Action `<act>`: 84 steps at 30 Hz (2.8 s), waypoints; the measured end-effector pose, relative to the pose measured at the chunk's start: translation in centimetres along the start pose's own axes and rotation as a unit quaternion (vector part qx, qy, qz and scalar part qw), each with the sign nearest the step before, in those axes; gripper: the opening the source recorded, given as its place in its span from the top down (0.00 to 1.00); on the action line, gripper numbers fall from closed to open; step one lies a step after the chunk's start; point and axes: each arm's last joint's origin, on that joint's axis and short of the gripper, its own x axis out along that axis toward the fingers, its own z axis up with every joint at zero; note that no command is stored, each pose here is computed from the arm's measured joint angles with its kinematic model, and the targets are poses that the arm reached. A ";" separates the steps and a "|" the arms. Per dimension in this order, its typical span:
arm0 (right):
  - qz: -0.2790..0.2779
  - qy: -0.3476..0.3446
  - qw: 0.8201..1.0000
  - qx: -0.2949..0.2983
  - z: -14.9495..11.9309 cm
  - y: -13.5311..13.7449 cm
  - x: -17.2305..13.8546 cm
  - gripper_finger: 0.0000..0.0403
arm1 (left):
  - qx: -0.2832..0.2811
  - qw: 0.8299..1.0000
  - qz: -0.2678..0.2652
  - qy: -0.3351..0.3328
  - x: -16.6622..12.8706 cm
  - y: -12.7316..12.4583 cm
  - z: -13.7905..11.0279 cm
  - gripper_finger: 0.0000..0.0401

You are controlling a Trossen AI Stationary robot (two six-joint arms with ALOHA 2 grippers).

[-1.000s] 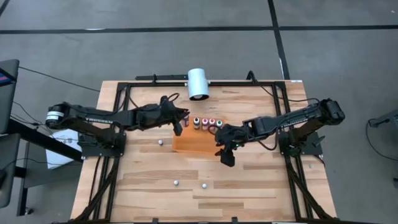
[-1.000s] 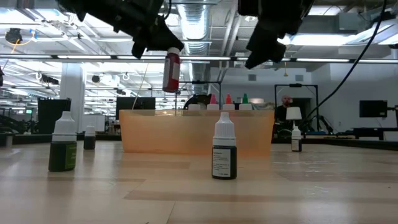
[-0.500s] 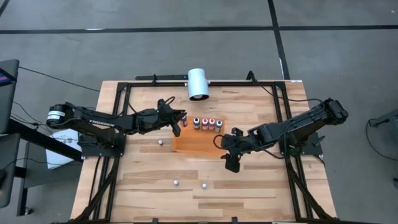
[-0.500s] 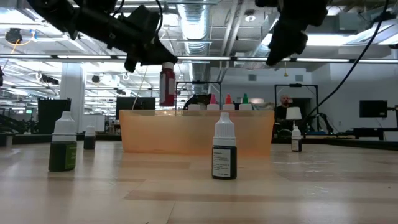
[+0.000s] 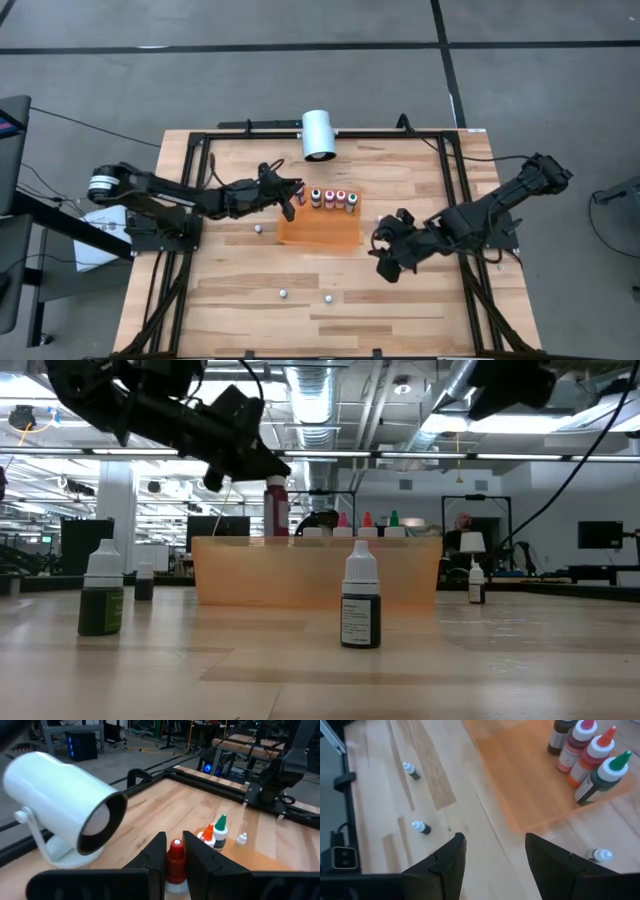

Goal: Pick & Place food coloring
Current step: Put the large red food coloring bottle into the orange bin

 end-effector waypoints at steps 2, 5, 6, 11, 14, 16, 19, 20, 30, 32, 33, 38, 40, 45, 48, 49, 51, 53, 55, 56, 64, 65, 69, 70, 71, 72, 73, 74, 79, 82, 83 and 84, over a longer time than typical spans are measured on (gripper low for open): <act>0.002 0.001 1.000 0.010 -0.4 0.3 -0.2 0.52 | 0.000 1.000 0.000 0.000 0.6 -0.1 -0.8 0.92; 0.005 0.008 1.000 0.028 -0.9 0.8 -0.2 0.53 | -0.003 1.000 0.003 0.002 1.2 -0.1 -1.5 0.92; 0.005 0.010 0.999 0.032 -1.0 0.9 -0.2 0.53 | -0.004 1.000 0.006 0.001 1.3 -0.1 -1.5 0.92; 0.011 0.016 0.999 0.047 -1.6 1.3 -0.5 0.52 | 0.004 1.000 0.019 -0.003 1.3 0.0 -1.5 0.92; 0.011 0.017 0.999 0.051 -1.7 1.4 -0.6 0.52 | 0.005 1.000 0.022 0.007 1.3 0.1 -1.7 0.92; 0.010 0.017 0.998 0.051 -1.7 1.4 -0.6 0.53 | 0.008 1.000 0.025 0.017 1.3 0.2 -1.9 0.92; 0.009 0.017 0.998 0.053 -1.6 1.3 -0.5 0.53 | 0.015 0.999 0.026 0.022 1.4 0.2 -2.1 0.92; 0.009 0.016 0.998 0.053 -1.6 1.3 -0.5 0.53 | 0.015 0.999 0.027 0.020 1.5 0.2 -2.2 0.92; 0.013 0.016 0.997 0.079 -1.6 1.4 -0.6 0.53 | 0.030 0.999 0.037 0.023 2.9 0.3 -4.4 0.91; 0.015 0.018 0.997 0.080 -1.6 1.4 -0.6 0.53 | 0.029 0.999 0.041 0.020 3.0 0.4 -4.3 0.91; 0.015 0.019 0.997 0.080 -1.6 1.4 -0.6 0.53 | 0.028 0.999 0.043 0.018 3.0 0.6 -4.3 0.91; 0.015 0.019 0.997 0.079 -1.6 1.4 -0.5 0.53 | 0.030 0.998 0.043 0.022 3.1 0.7 -4.3 0.91; 0.014 0.019 0.997 0.078 -1.6 1.4 -0.5 0.53 | 0.032 0.998 0.043 0.026 3.1 0.7 -4.4 0.91; 0.014 0.019 0.997 0.076 -1.6 1.4 -0.5 0.53 | 0.033 0.998 0.044 0.029 3.1 0.7 -4.4 0.91; 0.014 0.018 0.997 0.076 -1.6 1.4 -0.5 0.54 | 0.031 0.998 0.043 0.029 3.0 0.7 -4.4 0.91; 0.013 0.018 0.997 0.076 -1.6 1.4 -0.5 0.54 | 0.031 0.998 0.042 0.029 3.0 0.7 -4.4 0.91; 0.013 0.018 0.997 0.076 -1.6 1.4 -0.5 0.53 | 0.032 0.998 0.039 0.029 2.9 0.5 -4.5 0.91; 0.013 0.018 0.997 0.075 -1.6 1.3 -0.5 0.53 | 0.034 0.998 0.041 0.028 2.8 0.2 -4.5 0.91; 0.013 0.018 0.997 0.075 -1.6 1.4 -0.5 0.53 | 0.040 0.998 0.047 0.027 2.7 0.0 -4.6 0.91; 0.013 0.018 0.997 0.075 -1.6 1.3 -0.5 0.53 | 0.042 0.997 0.051 0.026 2.7 -0.1 -4.6 0.91; 0.013 0.018 0.997 0.075 -1.6 1.4 -0.5 0.54 | 0.046 0.997 0.055 0.026 2.4 -0.5 -4.7 0.90; 0.013 0.018 0.997 0.075 -1.6 1.4 -0.5 0.54 | 0.045 0.997 0.054 0.026 2.4 -0.5 -4.7 0.90; 0.013 0.017 0.997 0.075 -1.6 1.4 -0.5 0.54 | 0.048 0.997 0.059 0.025 2.4 -0.6 -4.7 0.90; 0.013 0.017 0.997 0.075 -1.6 1.4 -0.5 0.54 | 0.051 0.996 0.065 0.024 2.3 -0.6 -4.7 0.90; 0.013 0.017 0.997 0.075 -1.6 1.4 -0.5 0.54 | 0.050 0.996 0.068 0.023 2.3 -0.6 -4.7 0.90; 0.013 0.017 0.997 0.075 -1.6 1.4 -0.5 0.54 | 0.046 0.996 0.068 0.023 2.3 -0.6 -4.7 0.90; 0.013 0.017 0.997 0.075 -1.6 1.4 -0.5 0.54 | 0.043 0.997 0.066 0.023 2.3 -0.6 -4.8 0.90; 0.013 0.017 0.997 0.075 -1.6 1.4 -0.5 0.54 | 0.042 0.997 0.063 0.022 2.4 -0.7 -5.0 0.90; 0.014 0.016 0.997 0.068 -1.6 1.4 -0.5 0.54 | 0.036 0.997 0.067 0.010 2.8 -1.2 -6.1 0.90; 0.016 0.015 0.997 0.069 -1.5 1.4 -0.5 0.54 | 0.039 0.996 0.076 0.004 2.9 -1.2 -6.2 0.90; 0.016 0.015 0.997 0.069 -1.5 1.4 -0.5 0.54 | 0.040 0.996 0.078 0.003 2.9 -1.1 -6.1 0.90; 0.016 0.015 0.997 0.069 -1.5 1.4 -0.5 0.54 | 0.042 0.996 0.082 0.002 2.9 -1.1 -6.1 0.90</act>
